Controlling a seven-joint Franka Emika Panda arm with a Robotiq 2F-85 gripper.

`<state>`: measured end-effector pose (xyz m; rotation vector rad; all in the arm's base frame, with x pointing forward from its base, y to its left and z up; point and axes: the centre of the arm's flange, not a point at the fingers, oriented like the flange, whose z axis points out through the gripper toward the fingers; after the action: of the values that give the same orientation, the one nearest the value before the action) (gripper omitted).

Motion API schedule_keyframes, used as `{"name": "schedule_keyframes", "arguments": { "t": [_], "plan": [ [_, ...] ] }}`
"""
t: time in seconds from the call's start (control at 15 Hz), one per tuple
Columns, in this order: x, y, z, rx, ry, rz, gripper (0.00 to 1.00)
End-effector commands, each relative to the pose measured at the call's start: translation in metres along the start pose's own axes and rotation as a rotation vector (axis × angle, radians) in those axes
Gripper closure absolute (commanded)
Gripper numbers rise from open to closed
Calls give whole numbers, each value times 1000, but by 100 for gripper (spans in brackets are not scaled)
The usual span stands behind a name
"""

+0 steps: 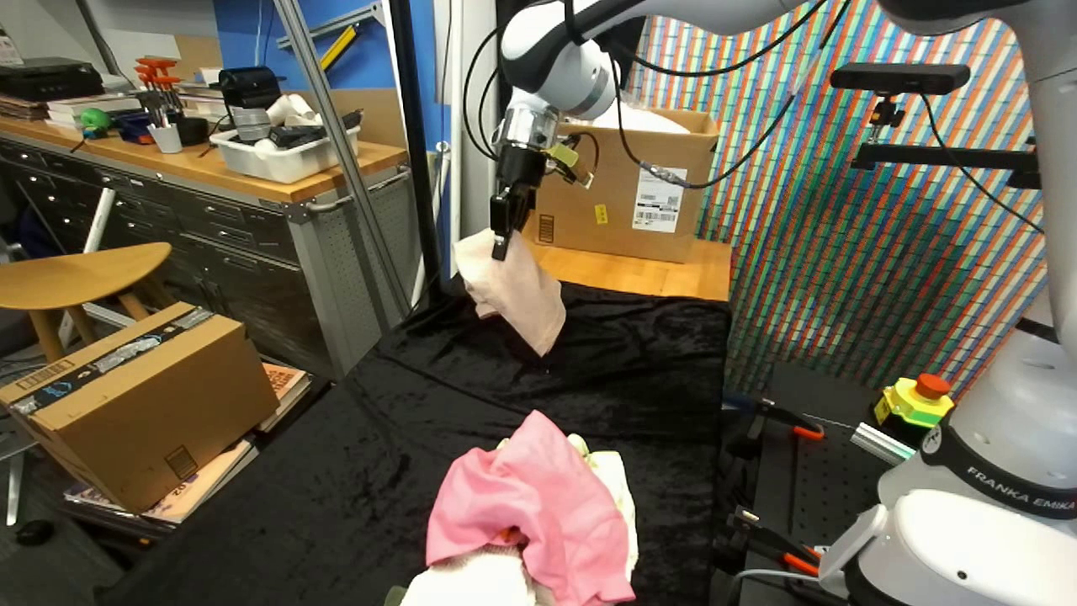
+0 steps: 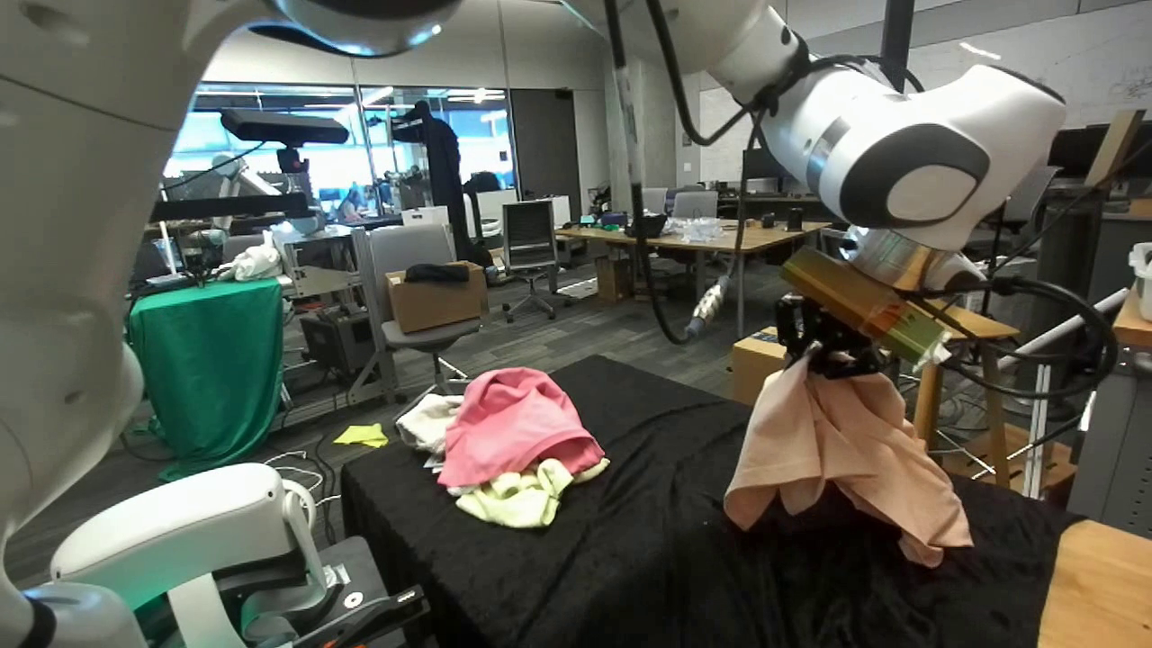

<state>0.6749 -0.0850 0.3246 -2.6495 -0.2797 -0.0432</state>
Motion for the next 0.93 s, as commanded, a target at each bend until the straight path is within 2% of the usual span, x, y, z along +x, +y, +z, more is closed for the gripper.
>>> {"name": "schedule_keyframes", "arguments": {
  "t": [0.0,0.4,0.67,0.87],
  "plan": [
    [-48,-76,-16,-63,16,-52,90],
    [-84,-190,-9,-182,14,-178,90],
    [-104,-271,6,-271,-33,-287,90],
    [-117,-331,36,-334,-91,-392,90]
  ]
}}
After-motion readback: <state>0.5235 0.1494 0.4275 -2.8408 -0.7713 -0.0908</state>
